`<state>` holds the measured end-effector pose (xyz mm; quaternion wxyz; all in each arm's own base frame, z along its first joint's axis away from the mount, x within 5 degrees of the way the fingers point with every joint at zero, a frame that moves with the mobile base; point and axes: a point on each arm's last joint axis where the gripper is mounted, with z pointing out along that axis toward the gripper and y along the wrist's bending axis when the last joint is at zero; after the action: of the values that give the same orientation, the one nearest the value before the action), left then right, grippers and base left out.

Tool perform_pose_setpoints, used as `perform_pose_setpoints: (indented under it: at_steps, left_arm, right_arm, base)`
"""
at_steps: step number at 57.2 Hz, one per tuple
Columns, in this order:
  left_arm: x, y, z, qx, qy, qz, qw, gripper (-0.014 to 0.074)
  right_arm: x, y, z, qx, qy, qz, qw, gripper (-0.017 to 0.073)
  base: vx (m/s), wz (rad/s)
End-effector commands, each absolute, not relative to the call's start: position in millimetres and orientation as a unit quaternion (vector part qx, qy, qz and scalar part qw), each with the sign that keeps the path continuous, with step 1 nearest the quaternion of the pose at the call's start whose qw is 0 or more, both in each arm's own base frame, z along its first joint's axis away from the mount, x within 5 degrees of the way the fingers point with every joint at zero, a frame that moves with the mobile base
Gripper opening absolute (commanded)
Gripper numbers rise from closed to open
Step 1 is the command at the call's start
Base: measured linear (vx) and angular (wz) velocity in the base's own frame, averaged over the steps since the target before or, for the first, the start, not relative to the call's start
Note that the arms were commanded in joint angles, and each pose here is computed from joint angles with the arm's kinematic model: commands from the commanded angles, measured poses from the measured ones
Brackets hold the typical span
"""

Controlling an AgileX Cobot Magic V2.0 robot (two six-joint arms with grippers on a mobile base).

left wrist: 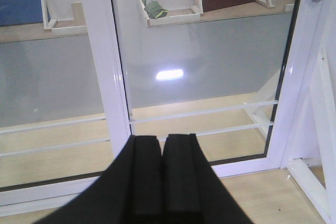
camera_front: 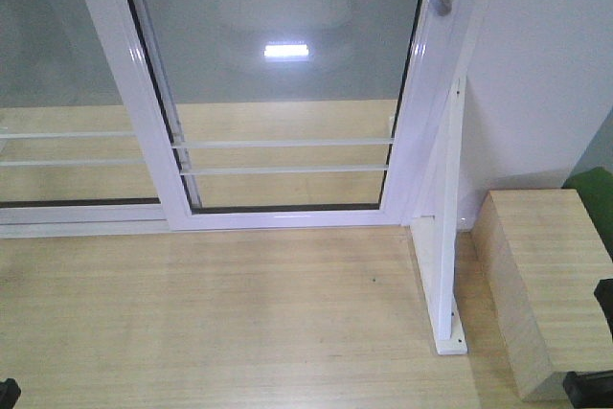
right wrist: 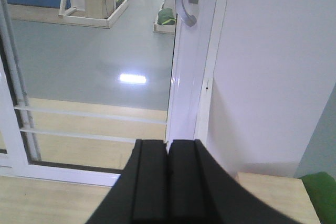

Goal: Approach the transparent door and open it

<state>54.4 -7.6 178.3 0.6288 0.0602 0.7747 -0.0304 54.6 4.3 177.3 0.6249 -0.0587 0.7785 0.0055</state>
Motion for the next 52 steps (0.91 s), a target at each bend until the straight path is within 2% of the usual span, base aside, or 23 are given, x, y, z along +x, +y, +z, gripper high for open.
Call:
perform_pose_setpoints:
  at_steps: [1, 28, 52]
  left_arm:
    - [54.9, -7.5, 183.3, 0.054, 0.748, -0.036, 0.661, -0.0003]
    - [54.9, -7.5, 183.3, 0.054, 0.748, -0.036, 0.661, -0.0003]
    - [54.9, -7.5, 183.3, 0.054, 0.748, -0.036, 0.661, -0.0003]
  right_arm:
    - [55.1, 4.4, 184.5, -0.06, 0.748, 0.002, 0.661, -0.0001]
    - [55.1, 4.4, 184.5, -0.06, 0.748, 0.002, 0.661, -0.0001]
    - [55.1, 4.4, 184.5, -0.06, 0.748, 0.002, 0.661, -0.0001]
  base:
    - [0.39, 0.0]
    - [0.32, 0.03]
    - [0.2, 0.02]
